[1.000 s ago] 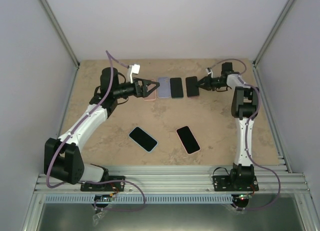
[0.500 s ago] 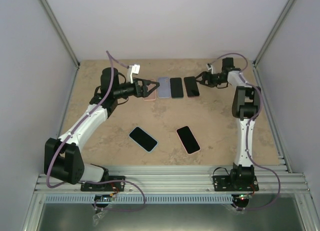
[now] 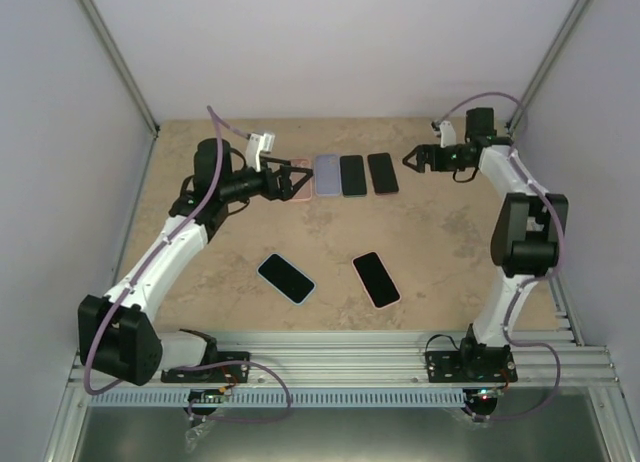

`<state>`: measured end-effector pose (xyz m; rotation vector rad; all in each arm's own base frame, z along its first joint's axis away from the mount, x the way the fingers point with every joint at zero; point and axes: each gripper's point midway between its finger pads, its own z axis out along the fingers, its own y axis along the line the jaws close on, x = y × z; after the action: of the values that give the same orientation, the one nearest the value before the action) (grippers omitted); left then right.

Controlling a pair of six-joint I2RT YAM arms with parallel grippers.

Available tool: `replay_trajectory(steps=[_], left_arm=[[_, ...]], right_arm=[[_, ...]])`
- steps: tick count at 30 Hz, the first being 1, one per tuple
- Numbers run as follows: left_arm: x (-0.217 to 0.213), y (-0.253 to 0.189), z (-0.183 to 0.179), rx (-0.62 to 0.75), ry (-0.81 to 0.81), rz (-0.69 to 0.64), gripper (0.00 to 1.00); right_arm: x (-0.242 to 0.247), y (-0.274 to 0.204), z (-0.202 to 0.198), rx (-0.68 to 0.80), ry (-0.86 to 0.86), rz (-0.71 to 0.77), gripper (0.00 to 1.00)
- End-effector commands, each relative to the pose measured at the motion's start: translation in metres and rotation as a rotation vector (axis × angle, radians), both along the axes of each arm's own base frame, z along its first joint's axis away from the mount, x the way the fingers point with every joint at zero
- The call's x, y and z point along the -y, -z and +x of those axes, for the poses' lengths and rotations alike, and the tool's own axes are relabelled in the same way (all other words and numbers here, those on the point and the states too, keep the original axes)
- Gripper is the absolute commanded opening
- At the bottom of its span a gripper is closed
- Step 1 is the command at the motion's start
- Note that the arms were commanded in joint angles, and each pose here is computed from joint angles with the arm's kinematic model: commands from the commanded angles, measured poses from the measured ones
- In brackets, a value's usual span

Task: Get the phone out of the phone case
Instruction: Pick up the phone at the center of the board.

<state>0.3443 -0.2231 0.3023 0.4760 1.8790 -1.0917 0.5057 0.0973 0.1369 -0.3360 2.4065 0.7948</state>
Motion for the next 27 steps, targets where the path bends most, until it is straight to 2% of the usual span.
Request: replay_trajectory(steps=[1, 8, 14, 18, 22, 27], left_arm=[[-0.008, 0.007, -0.007, 0.029, -0.014, 0.055, 0.99], [-0.002, -0.009, -0.019, 0.009, 0.042, 0.017, 0.99], [0.004, -0.039, -0.028, -0.038, 0.082, -0.078, 0.99], [0.01, -0.068, -0.035, -0.088, 0.127, -0.204, 0.99], [0.014, -0.088, -0.038, -0.16, 0.143, -0.322, 0.99], [0.02, -0.095, -0.032, -0.23, 0.122, -0.352, 0.99]], right_arm=[[0.002, -0.019, -0.036, 0.044, -0.012, -0.051, 0.98], [-0.029, -0.033, -0.112, 0.044, -0.121, -0.073, 0.98], [-0.067, 0.009, -0.184, -0.108, -0.184, -0.153, 0.98], [-0.088, 0.034, -0.22, -0.168, -0.241, -0.216, 0.98], [-0.09, 0.056, -0.235, -0.228, -0.206, -0.308, 0.98], [-0.077, 0.073, -0.233, -0.265, -0.118, -0.398, 0.98]])
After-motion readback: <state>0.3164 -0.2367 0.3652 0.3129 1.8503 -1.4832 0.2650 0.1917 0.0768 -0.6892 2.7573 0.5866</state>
